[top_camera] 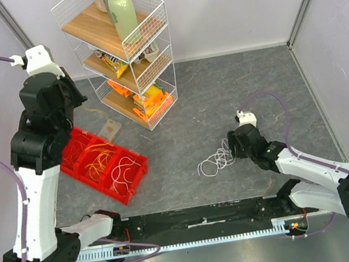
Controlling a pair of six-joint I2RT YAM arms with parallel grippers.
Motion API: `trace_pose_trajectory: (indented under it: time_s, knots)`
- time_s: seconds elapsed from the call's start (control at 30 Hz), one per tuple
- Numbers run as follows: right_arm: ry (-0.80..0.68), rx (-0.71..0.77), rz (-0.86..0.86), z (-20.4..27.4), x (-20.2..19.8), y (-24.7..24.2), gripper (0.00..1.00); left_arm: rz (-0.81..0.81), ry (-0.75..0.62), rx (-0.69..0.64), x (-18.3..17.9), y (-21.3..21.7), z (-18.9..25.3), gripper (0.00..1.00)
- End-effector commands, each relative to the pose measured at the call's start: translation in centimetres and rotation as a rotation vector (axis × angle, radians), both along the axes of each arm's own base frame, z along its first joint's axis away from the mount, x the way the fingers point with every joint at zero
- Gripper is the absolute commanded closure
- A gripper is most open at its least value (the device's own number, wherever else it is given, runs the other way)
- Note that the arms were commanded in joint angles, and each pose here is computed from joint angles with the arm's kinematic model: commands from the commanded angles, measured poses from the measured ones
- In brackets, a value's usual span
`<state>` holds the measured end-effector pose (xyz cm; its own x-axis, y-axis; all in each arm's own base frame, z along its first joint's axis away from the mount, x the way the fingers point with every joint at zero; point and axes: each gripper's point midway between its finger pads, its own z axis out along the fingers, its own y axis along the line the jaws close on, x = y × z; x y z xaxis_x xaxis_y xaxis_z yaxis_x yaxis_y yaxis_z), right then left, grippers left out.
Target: Untangle the cables
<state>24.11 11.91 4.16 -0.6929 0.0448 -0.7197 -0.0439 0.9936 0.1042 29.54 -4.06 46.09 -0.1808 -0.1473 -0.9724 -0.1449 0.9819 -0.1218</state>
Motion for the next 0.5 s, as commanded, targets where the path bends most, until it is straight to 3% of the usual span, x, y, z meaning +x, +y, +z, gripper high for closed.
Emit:
trace_pose_trajectory:
  time_s: [0.0, 0.17, 0.27, 0.47]
  knots:
    - [-0.043, 0.02, 0.007, 0.9, 0.7, 0.3, 0.28, 0.11, 0.082, 0.037, 1.4, 3.4, -2.3, 0.98]
    - [-0.06, 0.033, 0.01, 1.2, 0.7, 0.4, 0.28, 0.236, 0.188, 0.023, 2.4, 6.7, -9.0, 0.98]
    - [-0.064, 0.038, 0.013, 1.3, 0.6, 0.4, 0.28, 0.275, 0.233, -0.066, 2.0, 7.9, -12.4, 0.98]
    - [-0.058, 0.035, 0.018, 1.2, 0.7, 0.5, 0.28, 0.336, 0.18, -0.088, 1.2, 9.2, -11.2, 0.98]
